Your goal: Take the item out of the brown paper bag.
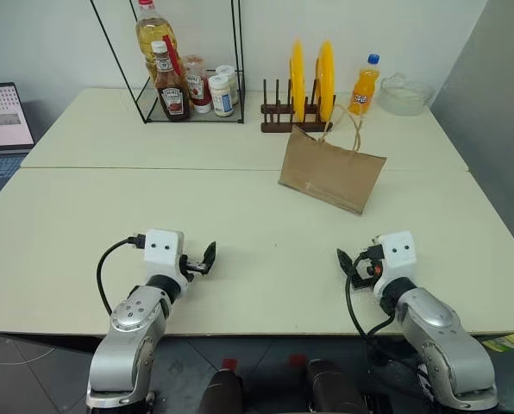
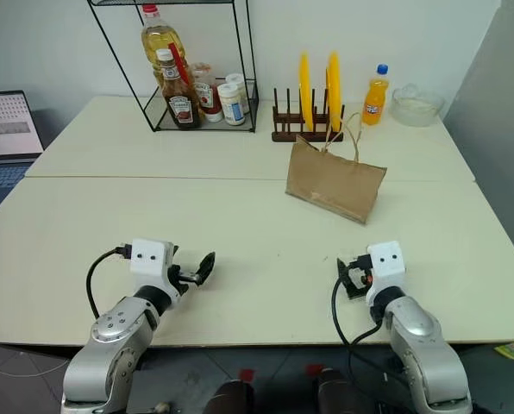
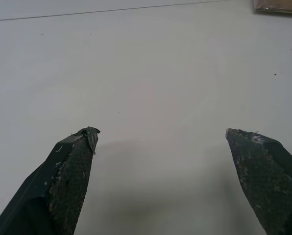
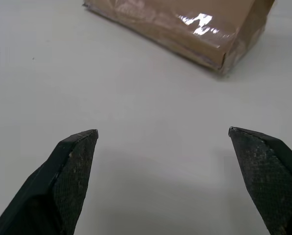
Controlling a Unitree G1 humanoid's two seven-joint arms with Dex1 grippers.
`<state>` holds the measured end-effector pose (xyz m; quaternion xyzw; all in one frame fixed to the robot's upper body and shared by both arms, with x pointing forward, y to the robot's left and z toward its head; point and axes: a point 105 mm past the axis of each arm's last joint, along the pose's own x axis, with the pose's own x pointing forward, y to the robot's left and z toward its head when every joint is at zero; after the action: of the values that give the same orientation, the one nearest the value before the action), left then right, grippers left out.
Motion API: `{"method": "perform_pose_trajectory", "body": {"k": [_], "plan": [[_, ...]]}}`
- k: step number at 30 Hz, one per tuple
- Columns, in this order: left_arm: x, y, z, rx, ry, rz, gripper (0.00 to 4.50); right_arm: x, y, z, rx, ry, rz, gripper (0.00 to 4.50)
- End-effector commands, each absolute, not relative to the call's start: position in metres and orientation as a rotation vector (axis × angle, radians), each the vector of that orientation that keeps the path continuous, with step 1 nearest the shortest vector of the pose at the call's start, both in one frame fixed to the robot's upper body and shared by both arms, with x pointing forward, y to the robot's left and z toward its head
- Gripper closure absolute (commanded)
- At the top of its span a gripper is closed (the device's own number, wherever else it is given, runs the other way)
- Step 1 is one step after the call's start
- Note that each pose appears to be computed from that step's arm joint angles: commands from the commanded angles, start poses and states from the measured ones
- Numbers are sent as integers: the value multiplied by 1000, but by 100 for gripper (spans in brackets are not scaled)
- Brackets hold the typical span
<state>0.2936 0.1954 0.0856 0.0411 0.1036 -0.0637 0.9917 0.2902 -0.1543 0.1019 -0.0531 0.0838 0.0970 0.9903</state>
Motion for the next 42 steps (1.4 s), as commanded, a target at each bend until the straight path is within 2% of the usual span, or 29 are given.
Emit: {"method": "perform_pose_trajectory", "body": {"k": [1,11,20,28,33,38,42], "plan": [[297,206,96,82,166,-86,4,295,-163,116,-124,96,138,0],[304,201,106,64,133,-124,4,295,-166,113,-147,107,128,0],[316,143,154,204,45,-614,4,314,-188,163,-214,-12,149,0],[325,120,218,284,-38,-944,4,349,-174,221,-246,-56,370,0],[319,116,243,304,-41,-1080,4,379,-168,242,-212,-14,443,0],[319,123,256,323,-45,-1094,4,415,-158,243,-185,97,516,0],[325,132,263,305,-65,-1045,4,437,-144,253,-142,99,564,0]]}}
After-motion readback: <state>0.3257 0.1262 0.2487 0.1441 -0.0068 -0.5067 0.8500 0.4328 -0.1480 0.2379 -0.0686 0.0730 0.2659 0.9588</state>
